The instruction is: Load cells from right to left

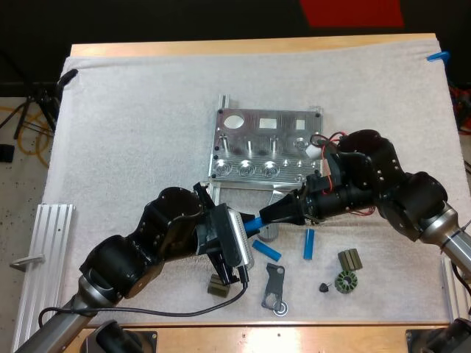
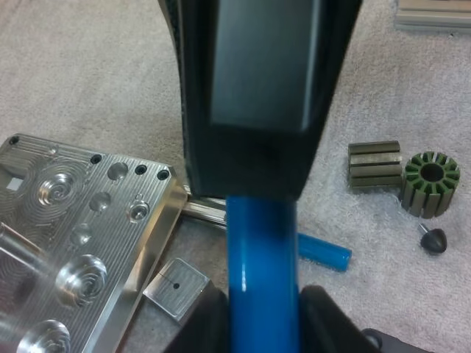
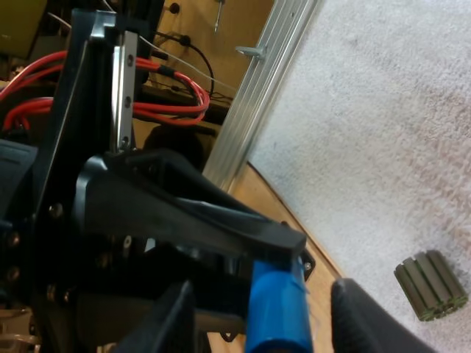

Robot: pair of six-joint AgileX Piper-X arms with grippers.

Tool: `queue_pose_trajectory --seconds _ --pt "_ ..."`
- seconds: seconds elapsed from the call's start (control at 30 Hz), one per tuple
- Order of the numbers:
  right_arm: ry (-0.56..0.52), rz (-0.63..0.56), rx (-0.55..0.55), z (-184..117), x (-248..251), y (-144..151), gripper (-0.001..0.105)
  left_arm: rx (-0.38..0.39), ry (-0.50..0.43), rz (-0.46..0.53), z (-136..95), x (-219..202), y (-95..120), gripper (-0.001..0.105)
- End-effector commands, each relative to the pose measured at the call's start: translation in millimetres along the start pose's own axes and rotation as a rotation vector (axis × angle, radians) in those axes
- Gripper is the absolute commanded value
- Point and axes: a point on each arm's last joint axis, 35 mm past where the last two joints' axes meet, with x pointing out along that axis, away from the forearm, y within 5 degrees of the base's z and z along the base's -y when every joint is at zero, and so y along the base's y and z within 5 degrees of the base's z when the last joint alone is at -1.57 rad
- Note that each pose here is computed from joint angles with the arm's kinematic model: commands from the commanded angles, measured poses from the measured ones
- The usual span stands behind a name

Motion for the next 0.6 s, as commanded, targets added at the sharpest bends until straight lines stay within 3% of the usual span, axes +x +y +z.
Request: queue_pose_trajectory --seconds 0.0,0.27,0.57 --pt "-0.007 0.017 -0.019 1.4 -2.1 3.4 0.043 0.018 -0.019 0.000 2.0 -0.6 -1.2 0.000" --pt "0.022 0.041 0.006 -2.2 -2.1 3.6 0.037 0.037 -0.016 0.019 2.1 -0.6 -0.5 0.000" --pt "0.028 0.035 0.013 -3.3 -2.2 3.2 0.037 0.045 -0.043 0.021 5.1 -0.7 0.0 0.000"
